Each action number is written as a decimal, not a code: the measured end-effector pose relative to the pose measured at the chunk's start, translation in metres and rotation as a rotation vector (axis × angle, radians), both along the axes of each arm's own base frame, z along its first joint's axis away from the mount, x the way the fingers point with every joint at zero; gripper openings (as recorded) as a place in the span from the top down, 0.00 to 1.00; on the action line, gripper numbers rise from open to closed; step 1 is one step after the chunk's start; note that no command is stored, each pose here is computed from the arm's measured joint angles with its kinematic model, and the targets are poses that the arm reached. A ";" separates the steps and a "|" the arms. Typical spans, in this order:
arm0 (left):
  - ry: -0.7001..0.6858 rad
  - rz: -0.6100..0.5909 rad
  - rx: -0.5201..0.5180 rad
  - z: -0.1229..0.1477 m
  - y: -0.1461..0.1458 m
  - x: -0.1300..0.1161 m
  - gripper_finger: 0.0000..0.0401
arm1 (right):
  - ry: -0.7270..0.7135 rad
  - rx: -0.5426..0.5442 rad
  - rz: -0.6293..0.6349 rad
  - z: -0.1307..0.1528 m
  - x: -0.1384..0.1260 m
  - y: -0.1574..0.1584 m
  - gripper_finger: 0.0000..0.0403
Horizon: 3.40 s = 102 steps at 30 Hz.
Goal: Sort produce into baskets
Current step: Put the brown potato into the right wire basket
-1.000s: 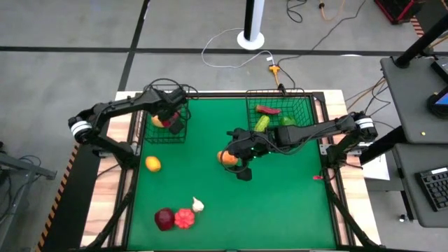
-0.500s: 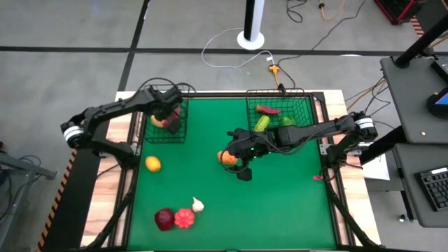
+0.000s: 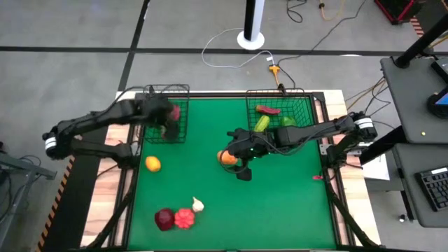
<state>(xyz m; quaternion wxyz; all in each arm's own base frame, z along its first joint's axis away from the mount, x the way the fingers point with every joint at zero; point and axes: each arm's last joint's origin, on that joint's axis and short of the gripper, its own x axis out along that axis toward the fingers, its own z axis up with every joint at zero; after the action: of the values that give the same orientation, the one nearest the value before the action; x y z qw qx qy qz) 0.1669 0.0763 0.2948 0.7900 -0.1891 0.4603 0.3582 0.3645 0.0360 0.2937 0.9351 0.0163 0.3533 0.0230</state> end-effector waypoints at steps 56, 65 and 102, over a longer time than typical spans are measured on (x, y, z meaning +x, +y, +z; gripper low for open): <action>-0.264 -0.249 0.305 -0.016 -0.161 0.046 0.13 | 0.326 -0.148 -0.198 -0.137 0.050 -0.020 0.37; -0.237 -0.248 0.315 -0.023 -0.163 0.051 0.13 | 0.275 -0.133 -0.185 -0.104 0.041 -0.020 0.39; -0.251 -0.233 0.311 -0.023 -0.163 0.051 0.13 | 0.505 -0.019 -1.176 -0.023 -0.141 -0.181 0.38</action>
<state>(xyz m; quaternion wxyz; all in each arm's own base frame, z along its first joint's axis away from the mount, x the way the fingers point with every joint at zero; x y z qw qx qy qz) 0.2182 -0.0868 0.2721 0.8967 -0.0538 0.3166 0.3047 0.2233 -0.1454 0.2708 0.6797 0.2039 0.4948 -0.5016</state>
